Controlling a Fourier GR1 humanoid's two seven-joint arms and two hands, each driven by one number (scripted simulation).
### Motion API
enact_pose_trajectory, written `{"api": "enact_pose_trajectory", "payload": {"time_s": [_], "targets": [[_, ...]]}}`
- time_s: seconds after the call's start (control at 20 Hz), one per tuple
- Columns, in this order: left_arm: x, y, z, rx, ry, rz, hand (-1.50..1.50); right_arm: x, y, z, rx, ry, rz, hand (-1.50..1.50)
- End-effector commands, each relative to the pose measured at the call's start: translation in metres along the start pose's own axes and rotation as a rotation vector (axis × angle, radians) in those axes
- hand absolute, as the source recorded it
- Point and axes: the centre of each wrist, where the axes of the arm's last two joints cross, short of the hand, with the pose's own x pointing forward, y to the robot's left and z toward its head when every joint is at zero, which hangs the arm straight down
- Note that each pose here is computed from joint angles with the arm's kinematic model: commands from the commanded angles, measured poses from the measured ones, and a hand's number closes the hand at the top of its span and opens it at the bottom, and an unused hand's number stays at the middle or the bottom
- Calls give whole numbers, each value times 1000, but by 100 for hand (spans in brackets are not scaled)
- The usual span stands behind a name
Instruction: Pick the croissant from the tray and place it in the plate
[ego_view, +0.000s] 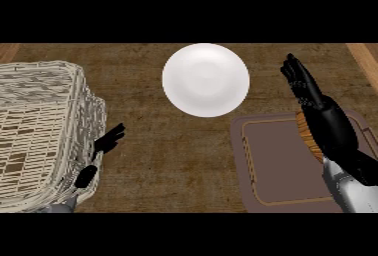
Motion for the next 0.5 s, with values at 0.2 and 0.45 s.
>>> {"api": "enact_pose_trajectory", "payload": {"time_s": [0.2,0.45], "targets": [[14,40,-8,153,-77,76,0,-35,-19,-5,-196,410,-228,150],[20,54,-15,174,-68,155,0,-60,-30,18,-556,432,126,-150]]}}
